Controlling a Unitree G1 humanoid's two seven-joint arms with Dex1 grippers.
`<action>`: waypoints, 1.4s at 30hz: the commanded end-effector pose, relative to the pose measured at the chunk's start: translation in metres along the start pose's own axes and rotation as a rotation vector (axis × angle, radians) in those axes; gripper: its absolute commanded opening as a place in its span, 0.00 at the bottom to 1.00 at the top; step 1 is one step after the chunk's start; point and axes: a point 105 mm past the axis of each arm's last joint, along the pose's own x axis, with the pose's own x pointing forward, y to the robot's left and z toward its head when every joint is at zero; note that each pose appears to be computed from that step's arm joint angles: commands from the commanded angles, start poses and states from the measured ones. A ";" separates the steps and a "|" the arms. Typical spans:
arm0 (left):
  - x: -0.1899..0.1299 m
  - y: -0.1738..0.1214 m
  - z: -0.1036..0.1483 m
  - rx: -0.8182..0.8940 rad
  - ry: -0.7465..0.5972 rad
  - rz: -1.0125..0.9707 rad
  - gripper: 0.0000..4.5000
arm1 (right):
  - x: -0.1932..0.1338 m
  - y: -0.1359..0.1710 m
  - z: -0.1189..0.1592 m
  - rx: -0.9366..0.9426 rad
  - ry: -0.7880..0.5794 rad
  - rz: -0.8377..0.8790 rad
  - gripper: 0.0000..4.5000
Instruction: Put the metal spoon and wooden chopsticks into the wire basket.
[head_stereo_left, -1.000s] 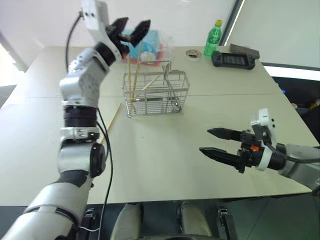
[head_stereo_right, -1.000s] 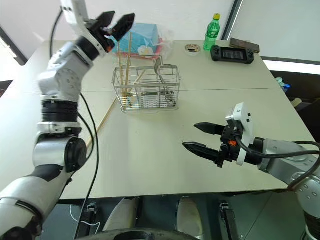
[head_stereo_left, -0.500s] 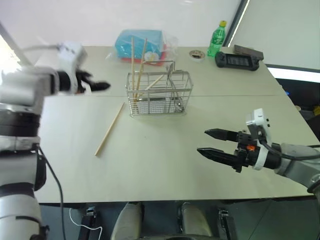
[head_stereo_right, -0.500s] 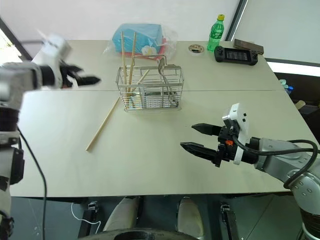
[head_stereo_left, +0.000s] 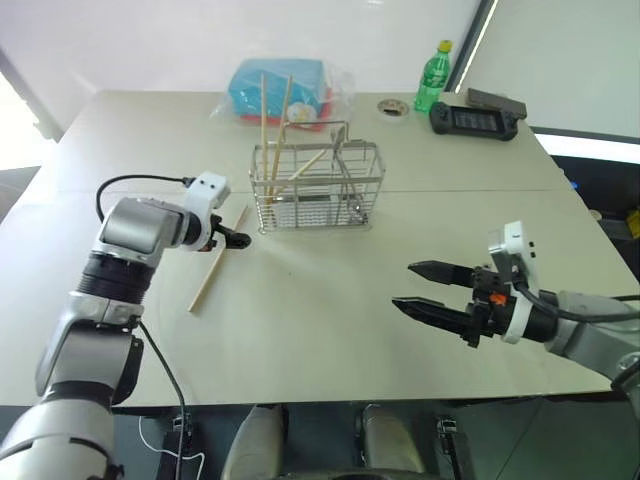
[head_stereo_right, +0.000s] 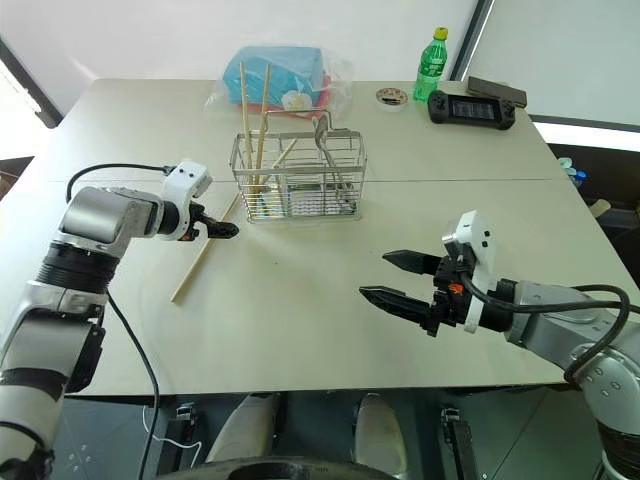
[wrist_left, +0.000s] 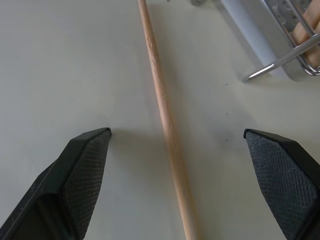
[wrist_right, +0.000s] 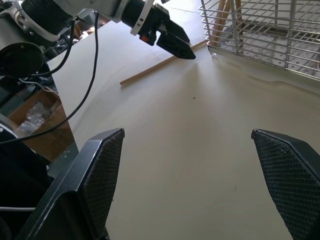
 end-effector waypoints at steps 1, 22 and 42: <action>0.003 0.005 0.007 0.018 -0.008 0.029 1.00 | -0.002 0.006 0.012 -0.040 -0.049 0.005 0.94; -0.004 0.022 0.044 -0.114 -0.257 0.063 0.02 | -0.002 0.003 0.014 -0.040 -0.053 0.001 0.94; -0.159 -0.034 0.251 -0.045 -1.406 -0.014 0.02 | -0.004 0.003 0.015 -0.049 -0.054 -0.005 0.94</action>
